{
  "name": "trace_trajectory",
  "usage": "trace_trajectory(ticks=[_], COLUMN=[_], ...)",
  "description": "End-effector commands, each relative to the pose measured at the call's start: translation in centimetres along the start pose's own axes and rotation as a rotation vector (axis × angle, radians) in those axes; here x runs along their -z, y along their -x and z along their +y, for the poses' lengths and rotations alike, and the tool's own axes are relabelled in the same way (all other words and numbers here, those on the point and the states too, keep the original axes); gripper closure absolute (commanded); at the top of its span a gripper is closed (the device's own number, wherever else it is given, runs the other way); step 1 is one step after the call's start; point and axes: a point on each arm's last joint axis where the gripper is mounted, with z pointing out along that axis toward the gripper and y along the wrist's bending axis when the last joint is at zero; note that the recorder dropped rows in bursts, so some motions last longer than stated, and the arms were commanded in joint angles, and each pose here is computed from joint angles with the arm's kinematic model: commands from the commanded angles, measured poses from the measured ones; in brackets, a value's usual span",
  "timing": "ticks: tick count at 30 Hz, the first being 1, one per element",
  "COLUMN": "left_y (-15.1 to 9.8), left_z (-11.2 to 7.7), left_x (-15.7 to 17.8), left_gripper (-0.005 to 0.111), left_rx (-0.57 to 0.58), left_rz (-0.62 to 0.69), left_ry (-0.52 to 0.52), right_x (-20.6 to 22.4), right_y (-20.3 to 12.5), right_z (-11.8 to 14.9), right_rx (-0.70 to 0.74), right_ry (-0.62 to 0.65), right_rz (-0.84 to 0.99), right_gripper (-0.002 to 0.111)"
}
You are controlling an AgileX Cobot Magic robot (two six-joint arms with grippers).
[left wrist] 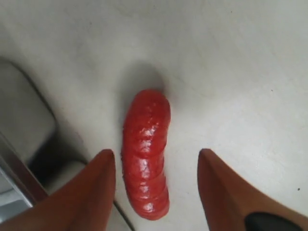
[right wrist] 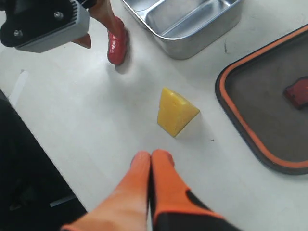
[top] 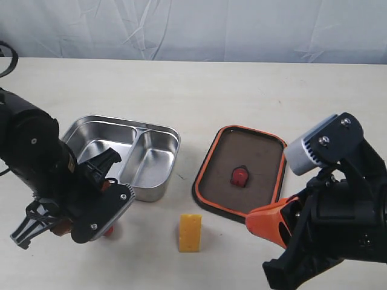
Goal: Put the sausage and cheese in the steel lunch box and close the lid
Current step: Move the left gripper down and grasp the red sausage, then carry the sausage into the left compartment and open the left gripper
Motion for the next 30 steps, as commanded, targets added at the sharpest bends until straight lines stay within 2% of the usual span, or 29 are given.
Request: trace_trajectory(ticks=[1,6,13,16,21,30], left_y=[0.1,0.1,0.1,0.1,0.1,0.8], left_z=[0.3,0.2,0.3,0.1,0.0,-0.6], left_x=[-0.7,-2.0,-2.4,-2.4,-2.4,-1.8], left_gripper=[0.056,0.056,0.057,0.072,0.104,0.107], left_rx=[-0.010,-0.010,-0.010,-0.010,0.003,0.044], left_rz=[0.003,0.000,0.000,-0.001,-0.009,-0.008], left_ry=[-0.002,-0.047,-0.052,-0.071,-0.083,-0.139], right_x=[0.1,0.1,0.1,0.1,0.1,0.1], right_y=[-0.1,-0.2,-0.3,-0.3,-0.3,-0.3], right_z=[0.0,0.0,0.0,0.0,0.0,0.0], right_rx=[0.012,0.012,0.012,0.014,0.016,0.017], right_ry=[-0.002,-0.002,0.000,-0.001,-0.002,-0.002], right_rz=[0.002,0.005,0.014,0.014,0.014,0.014], right_gripper=[0.109,0.109,0.109,0.109,0.109,0.109])
